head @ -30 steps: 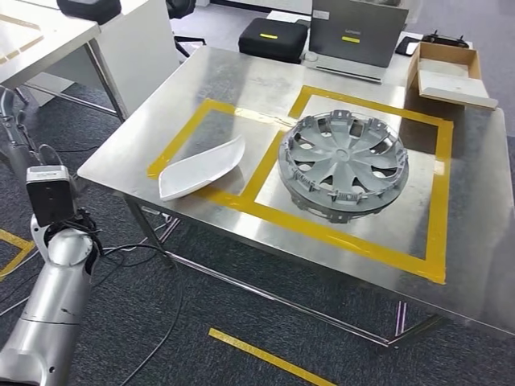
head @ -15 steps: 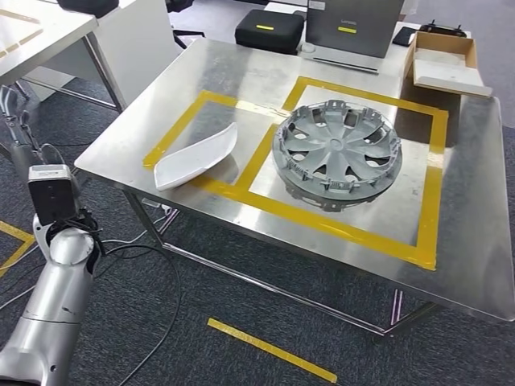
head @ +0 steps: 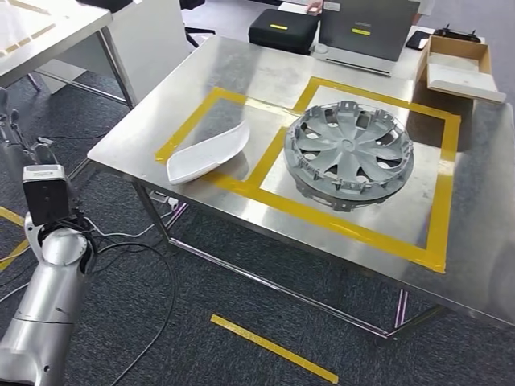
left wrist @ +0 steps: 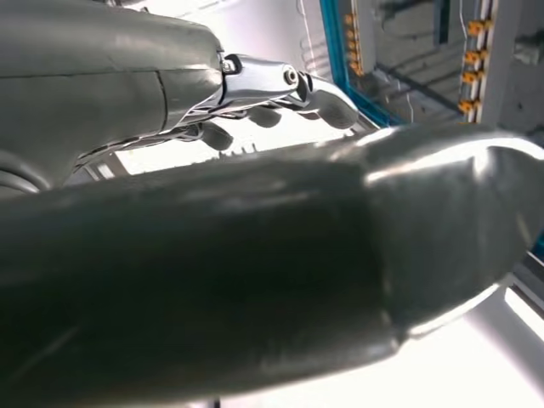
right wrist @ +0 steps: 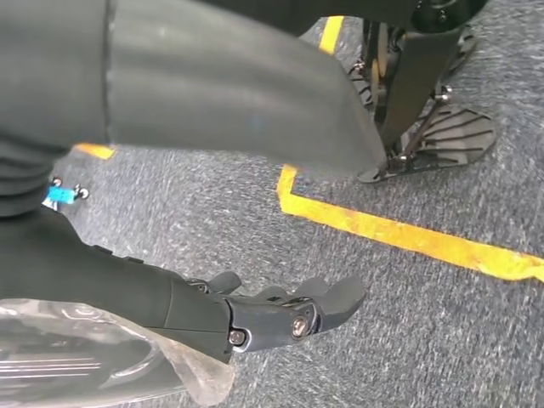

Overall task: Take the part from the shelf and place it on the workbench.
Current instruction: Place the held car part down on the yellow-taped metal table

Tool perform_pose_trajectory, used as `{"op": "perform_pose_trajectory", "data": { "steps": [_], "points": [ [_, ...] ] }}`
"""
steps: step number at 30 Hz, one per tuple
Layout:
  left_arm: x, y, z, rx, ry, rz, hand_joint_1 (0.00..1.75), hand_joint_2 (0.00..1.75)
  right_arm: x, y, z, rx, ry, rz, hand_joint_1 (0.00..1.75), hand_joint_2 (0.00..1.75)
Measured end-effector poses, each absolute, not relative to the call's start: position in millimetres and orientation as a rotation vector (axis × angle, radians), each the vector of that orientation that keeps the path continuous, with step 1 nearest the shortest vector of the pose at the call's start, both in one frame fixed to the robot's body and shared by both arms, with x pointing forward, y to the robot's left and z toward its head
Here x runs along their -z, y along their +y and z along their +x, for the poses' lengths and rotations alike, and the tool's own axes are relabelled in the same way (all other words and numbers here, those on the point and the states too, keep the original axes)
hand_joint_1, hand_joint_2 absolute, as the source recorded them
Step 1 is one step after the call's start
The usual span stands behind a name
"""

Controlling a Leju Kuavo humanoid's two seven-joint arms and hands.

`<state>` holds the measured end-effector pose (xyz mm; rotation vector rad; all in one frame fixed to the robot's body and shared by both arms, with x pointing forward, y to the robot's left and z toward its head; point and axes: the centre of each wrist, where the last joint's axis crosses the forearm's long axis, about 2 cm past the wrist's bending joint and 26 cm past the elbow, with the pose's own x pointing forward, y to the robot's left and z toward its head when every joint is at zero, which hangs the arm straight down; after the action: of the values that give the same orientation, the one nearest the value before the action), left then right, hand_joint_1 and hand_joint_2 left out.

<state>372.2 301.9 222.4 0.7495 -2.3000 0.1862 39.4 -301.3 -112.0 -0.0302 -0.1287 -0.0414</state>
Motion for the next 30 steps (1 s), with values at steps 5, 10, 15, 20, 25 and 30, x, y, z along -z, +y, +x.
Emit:
{"op": "perform_pose_trajectory", "data": {
  "steps": [5, 10, 15, 20, 25, 30],
  "points": [
    [-223, 306, 372, -0.181, -2.302, 0.763, 0.00, 0.00, 112, -302, 40, 0.042, -0.132, -0.030, 0.00, 1.75],
    [-224, 310, 367, -0.151, -2.320, 0.781, 0.00, 0.00, 112, -302, 39, 0.046, -0.132, -0.030, 0.00, 1.75],
    [-229, 306, 364, -0.090, -2.340, 0.766, 0.00, 0.00, 112, -303, 39, 0.048, -0.138, -0.031, 0.00, 1.75],
    [-230, 303, 361, -0.071, -2.342, 0.751, 0.00, 0.00, 112, -303, 40, 0.051, -0.141, -0.031, 0.00, 1.75],
    [-227, 304, 359, -0.061, -2.336, 0.749, 0.00, 0.00, 112, -303, 40, 0.052, -0.141, -0.032, 0.00, 1.75],
    [-232, 310, 358, -0.070, -2.348, 0.756, 0.00, 0.00, 112, -303, 40, 0.057, -0.141, -0.032, 0.00, 1.75]
  ]
}}
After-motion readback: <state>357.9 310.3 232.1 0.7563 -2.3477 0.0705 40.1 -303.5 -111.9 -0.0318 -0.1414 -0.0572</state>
